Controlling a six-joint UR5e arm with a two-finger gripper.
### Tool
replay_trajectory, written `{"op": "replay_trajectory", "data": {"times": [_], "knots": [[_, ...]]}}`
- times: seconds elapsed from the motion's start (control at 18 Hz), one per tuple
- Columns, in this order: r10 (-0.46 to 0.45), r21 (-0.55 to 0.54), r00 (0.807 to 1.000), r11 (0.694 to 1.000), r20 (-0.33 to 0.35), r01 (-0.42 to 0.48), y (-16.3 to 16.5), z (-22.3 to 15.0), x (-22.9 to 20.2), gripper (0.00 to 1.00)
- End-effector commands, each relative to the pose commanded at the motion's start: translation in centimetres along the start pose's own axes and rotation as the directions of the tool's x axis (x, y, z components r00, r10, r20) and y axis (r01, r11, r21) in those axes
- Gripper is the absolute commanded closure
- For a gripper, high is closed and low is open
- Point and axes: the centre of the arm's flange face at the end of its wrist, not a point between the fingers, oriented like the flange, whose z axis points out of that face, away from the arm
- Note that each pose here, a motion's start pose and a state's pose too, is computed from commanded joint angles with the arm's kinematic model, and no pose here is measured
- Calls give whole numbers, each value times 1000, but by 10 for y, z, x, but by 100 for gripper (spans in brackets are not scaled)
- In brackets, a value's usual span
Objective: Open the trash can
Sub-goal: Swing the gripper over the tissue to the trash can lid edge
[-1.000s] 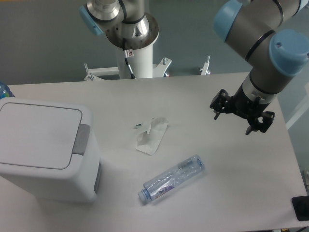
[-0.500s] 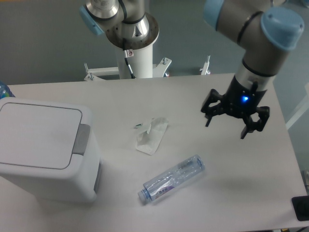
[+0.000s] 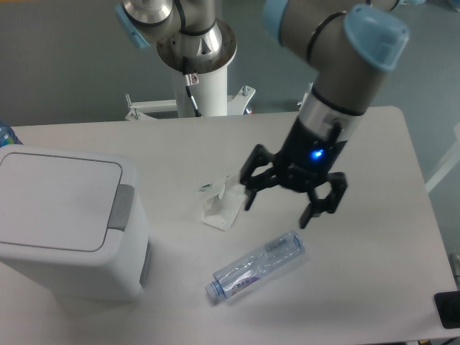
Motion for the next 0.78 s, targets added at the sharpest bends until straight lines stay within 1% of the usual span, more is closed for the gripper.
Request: {"op": "replay_trajectory", "data": {"times": [0.17,0.33,0.44,0.56,0.67,0.78], "knots": [[-20,-16,1000,1000,-21,19,-4,10,43,0],[-36,-36,999,999,-32,34,3,19,49,0],[-23,-65,998,998,-52,20,10,35,74,0],[-24,-80,998,997,-62,19,17,42,80,0],[-14,-87,997,996,-70,8,17,46,92,0],[-32,-96,997,995,-75,25,17,51,101,0]]}}
